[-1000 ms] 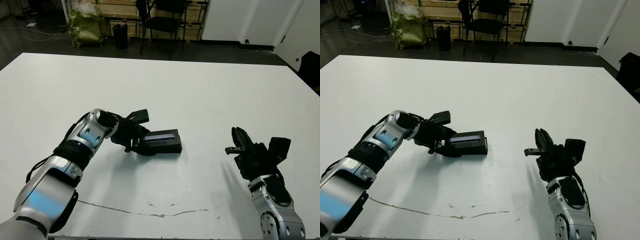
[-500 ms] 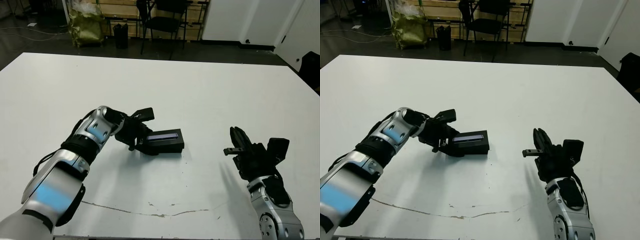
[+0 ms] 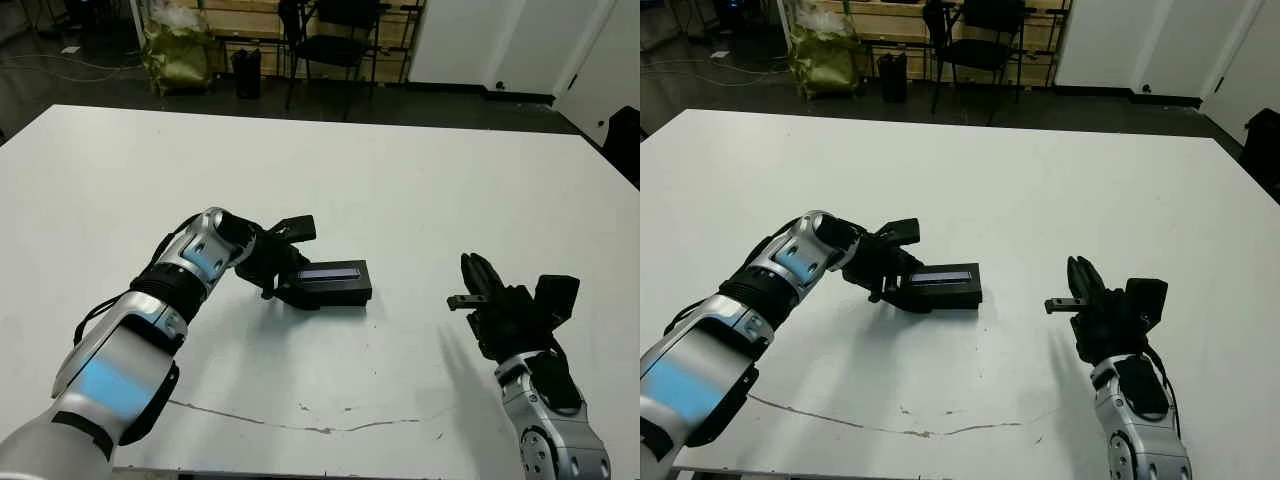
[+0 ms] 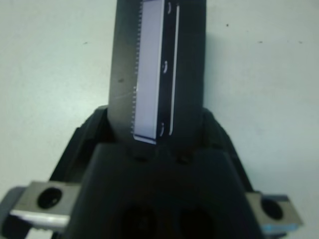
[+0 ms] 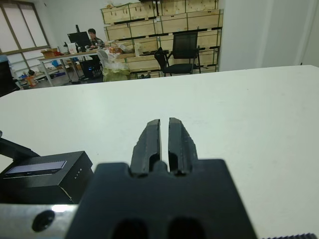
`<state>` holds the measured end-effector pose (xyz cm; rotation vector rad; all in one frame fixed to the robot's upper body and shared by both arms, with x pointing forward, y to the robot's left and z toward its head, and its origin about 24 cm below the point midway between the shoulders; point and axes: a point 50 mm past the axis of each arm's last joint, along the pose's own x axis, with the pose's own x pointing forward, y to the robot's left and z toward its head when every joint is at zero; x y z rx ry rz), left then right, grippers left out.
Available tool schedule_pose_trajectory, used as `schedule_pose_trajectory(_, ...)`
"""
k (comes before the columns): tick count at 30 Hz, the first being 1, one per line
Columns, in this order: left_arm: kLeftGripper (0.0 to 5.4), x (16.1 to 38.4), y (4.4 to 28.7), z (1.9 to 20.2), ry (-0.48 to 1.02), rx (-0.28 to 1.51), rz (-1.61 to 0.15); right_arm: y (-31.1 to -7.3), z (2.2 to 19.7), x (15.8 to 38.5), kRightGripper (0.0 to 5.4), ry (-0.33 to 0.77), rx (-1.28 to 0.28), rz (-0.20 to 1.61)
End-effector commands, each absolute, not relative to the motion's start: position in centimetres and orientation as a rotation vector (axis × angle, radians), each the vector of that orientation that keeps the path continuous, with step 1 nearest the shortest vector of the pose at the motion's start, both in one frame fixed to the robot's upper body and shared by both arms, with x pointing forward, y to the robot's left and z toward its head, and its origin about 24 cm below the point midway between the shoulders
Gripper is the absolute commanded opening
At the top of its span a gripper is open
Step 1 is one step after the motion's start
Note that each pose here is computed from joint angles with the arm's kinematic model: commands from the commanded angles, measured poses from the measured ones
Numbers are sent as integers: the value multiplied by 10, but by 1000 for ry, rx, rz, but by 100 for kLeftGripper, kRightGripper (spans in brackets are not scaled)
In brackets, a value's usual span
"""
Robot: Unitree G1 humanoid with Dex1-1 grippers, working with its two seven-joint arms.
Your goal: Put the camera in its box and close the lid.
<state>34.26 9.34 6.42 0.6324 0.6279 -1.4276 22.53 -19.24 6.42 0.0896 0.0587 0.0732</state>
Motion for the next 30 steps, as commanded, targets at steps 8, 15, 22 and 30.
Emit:
schedule_pose_trajectory(8,382,338,85,50,668,715,-1423,-195,58,223,0,71,83,76)
schedule_pose_trajectory(15,538,339,86,51,634,725,-1424,-196,56,225,0,60,103,89)
schedule_pose_trajectory(22,538,340,88,51,620,691,-1419,-195,58,225,0,73,96,81)
schedule_pose_trajectory(30,538,345,103,66,602,538,-1452,-195,59,225,0,87,113,66)
